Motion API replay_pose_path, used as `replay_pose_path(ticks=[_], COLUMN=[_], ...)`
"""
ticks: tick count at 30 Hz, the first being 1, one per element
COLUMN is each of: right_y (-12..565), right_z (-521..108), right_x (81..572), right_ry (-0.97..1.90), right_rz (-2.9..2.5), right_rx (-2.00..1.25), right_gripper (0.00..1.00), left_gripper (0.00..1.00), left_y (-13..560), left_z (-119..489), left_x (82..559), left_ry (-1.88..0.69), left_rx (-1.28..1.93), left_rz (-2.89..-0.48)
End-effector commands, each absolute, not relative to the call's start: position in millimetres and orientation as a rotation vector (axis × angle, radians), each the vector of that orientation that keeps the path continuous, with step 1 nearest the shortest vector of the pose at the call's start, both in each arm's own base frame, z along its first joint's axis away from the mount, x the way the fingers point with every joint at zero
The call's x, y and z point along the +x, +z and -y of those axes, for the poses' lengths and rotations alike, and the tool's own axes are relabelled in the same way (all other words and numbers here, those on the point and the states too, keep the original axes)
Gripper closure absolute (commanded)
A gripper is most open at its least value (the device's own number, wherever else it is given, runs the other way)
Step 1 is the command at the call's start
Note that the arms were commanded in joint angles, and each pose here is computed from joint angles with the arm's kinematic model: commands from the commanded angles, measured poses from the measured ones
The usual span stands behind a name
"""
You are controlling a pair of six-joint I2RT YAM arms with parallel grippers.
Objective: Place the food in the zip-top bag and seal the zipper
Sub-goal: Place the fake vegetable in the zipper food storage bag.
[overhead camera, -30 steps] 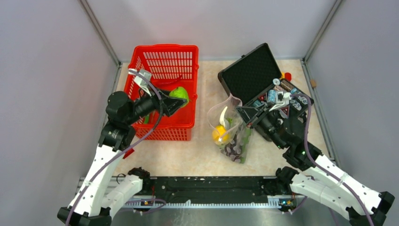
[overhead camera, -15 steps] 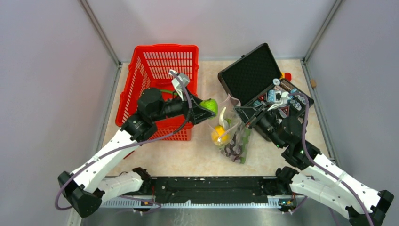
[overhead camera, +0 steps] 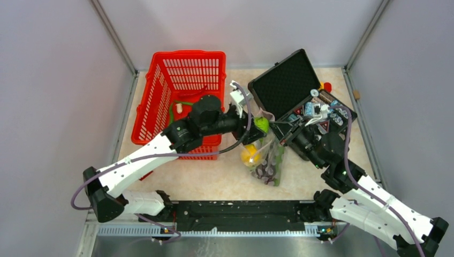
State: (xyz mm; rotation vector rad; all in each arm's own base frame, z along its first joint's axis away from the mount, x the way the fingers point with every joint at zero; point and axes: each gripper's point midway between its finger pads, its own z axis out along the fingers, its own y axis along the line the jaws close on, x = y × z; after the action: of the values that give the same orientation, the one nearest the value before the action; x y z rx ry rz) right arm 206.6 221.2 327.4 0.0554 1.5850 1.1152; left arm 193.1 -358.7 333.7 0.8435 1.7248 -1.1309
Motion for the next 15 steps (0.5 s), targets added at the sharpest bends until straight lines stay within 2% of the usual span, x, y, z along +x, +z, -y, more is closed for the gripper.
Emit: replay_pose_path(ticks=[1,7,13,15], right_y=[407.6,413.2,417.6,417.3], right_z=[-208.2,-201.2,-200.4,-200.4], right_x=[188.8,184.8,181.0,181.2], right_ry=[1.252,1.255,1.274,1.275], right_rz=[-1.344,-1.321,-1.303,-1.304], right_rx=[0.074,0.087,0.08,0.082], right_gripper=[1.0,1.0,1.0,1.0], left_gripper=[0.54,0.5,0.43,0.38], left_y=[307.9,288.6,302.0,317.5], left_z=[359.8,357.1,375.2,385.3], left_x=[207.9,222.0,209.7,197.7], left_ry=[-0.949,-0.83,-0.966,-1.074], left_rx=[0.847,0.805,0.851,0.889], left_rz=[-1.827,-1.906,-1.843,-1.779])
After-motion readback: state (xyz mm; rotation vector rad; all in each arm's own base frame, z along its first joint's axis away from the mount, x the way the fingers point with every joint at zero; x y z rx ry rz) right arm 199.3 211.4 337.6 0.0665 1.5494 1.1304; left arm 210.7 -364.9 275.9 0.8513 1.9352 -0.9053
